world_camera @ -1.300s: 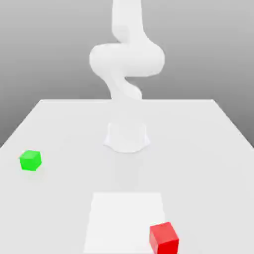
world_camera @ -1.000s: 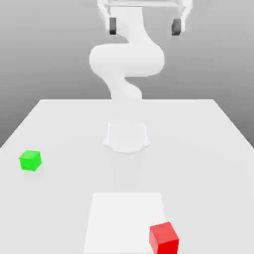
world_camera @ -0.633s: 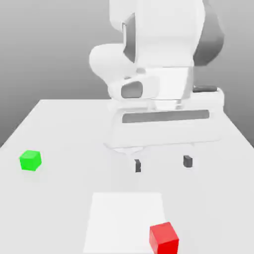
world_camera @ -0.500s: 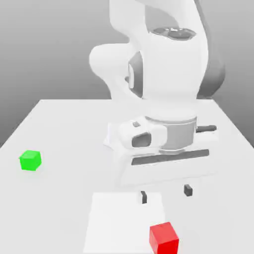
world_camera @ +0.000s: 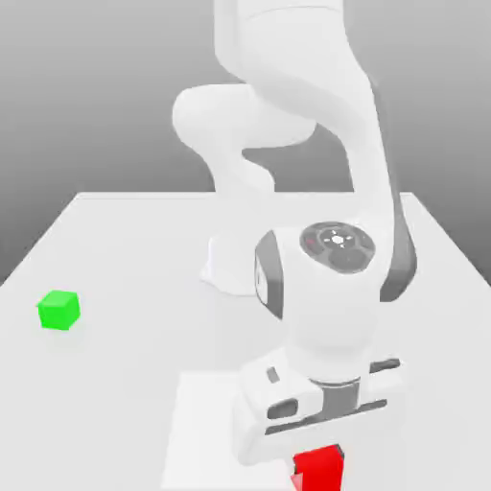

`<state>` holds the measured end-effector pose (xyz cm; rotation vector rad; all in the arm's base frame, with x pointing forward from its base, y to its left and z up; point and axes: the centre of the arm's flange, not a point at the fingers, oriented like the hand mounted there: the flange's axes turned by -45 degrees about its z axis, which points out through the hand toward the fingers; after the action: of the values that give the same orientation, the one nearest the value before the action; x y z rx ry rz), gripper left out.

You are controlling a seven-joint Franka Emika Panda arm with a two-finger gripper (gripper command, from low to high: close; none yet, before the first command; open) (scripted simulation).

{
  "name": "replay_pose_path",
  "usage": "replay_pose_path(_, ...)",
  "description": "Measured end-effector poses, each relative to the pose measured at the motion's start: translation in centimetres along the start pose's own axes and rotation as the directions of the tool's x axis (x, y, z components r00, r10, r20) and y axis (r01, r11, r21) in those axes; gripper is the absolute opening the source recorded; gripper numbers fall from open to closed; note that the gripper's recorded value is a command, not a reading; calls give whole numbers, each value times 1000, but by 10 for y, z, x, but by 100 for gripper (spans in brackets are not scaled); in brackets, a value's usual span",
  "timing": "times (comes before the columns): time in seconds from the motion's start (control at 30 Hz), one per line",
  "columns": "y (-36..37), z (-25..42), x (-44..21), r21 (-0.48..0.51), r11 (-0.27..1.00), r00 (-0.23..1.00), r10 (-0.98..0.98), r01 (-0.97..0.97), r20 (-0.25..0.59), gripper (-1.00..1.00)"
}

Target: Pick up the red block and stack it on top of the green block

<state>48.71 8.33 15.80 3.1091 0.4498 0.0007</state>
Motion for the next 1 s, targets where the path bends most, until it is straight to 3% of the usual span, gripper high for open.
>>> replay_pose_path(0.13,9,-47,-3,-4,1000,1000,15,-15,1,-100)
replay_pose_path(0.33,144,-70,-74,-56,959,960,279,-279,2,-100)
replay_pose_path(0.43,226,-80,-147,-71,877,879,476,-475,-1,-100)
replay_pose_path(0.53,302,-89,-265,-75,705,707,707,-706,-3,-100)
replay_pose_path(0.8,309,-89,-425,-11,433,433,901,-901,-1,-100)
replay_pose_path(1.0,309,-56,-439,8,401,401,916,-916,-4,-100)
